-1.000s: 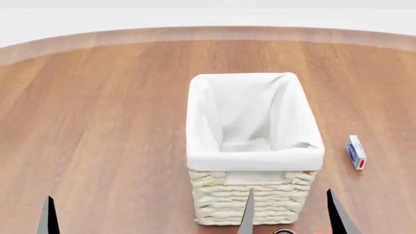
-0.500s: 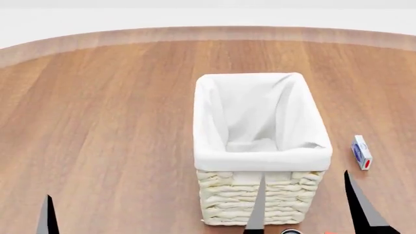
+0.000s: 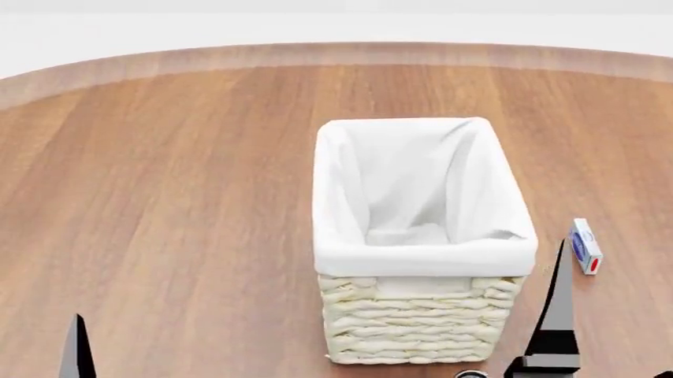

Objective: Pick up the alphabet soup and put it in the basket.

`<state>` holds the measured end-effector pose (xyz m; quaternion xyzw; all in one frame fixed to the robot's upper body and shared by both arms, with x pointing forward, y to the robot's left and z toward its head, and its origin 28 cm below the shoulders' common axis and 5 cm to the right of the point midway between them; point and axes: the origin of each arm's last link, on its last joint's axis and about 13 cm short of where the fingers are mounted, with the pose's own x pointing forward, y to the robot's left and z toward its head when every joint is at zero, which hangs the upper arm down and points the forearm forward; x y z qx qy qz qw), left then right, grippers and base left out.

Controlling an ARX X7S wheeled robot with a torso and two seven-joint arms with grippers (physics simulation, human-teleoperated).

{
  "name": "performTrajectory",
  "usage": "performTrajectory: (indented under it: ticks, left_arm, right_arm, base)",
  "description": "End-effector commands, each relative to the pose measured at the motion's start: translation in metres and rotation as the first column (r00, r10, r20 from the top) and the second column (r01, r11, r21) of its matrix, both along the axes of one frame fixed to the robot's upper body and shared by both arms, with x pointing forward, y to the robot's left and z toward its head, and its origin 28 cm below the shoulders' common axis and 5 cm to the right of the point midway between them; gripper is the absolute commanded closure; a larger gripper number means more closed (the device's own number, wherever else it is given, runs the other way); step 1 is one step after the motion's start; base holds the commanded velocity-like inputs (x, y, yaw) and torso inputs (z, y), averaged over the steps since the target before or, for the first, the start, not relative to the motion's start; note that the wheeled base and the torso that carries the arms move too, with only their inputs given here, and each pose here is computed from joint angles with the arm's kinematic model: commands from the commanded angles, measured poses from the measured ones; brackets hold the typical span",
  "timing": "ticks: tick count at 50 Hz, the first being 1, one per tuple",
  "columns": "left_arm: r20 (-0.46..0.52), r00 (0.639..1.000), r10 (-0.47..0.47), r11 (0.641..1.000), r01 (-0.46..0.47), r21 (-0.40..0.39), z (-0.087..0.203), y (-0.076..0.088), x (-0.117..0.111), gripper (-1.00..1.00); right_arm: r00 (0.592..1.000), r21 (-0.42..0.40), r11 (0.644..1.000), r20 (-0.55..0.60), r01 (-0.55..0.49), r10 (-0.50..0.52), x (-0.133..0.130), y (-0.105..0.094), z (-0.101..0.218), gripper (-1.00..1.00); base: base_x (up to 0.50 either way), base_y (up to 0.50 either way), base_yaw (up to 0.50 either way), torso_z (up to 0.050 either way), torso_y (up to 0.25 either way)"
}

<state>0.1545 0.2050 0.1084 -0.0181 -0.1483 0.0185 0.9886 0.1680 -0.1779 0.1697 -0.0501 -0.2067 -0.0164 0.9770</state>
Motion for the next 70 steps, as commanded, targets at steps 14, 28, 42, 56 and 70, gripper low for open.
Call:
performTrajectory:
  ticks: [14, 28, 42, 56, 70]
  left_arm:
    - [-0.001, 1.0, 0.01, 1.0, -0.01, 0.0, -0.003, 0.001, 0.004, -1.0]
    - [0.007, 1.0, 0.027, 1.0, -0.027, 0.016, -0.005, 0.002, 0.007, -1.0]
    - [-0.003, 1.0, 0.017, 1.0, -0.017, 0.019, -0.012, 0.0, 0.012, -1.0]
    - [0.001, 1.0, 0.024, 0.999, -0.024, 0.022, -0.013, 0.001, 0.013, -1.0]
    - [0.005, 1.0, 0.03, 0.999, -0.03, 0.029, -0.01, 0.001, 0.01, -1.0]
  right_arm:
    - [0.996, -0.041, 0.999, -0.085, 0.029, -0.033, 0.002, -0.051, -0.007, -1.0]
    - [0.979, -0.027, 0.999, -0.201, 0.031, -0.035, -0.031, -0.06, -0.052, -1.0]
    - [0.968, 0.022, 0.992, -0.224, 0.122, -0.114, -0.085, -0.059, -0.075, -1.0]
    - [0.951, 0.041, 0.987, -0.278, 0.153, -0.135, -0.125, -0.042, -0.12, -1.0]
    - [0.937, 0.019, 0.991, -0.33, 0.132, -0.118, -0.155, -0.025, -0.148, -1.0]
  base:
    - [0.0, 0.0, 0.0, 0.0, 0.0]
    - [0.0, 0.0, 0.0, 0.0, 0.0]
    - [0.0, 0.0, 0.0, 0.0, 0.0]
    - [0.0, 0.0, 0.0, 0.0, 0.0]
    - [0.0, 0.0, 0.0, 0.0, 0.0]
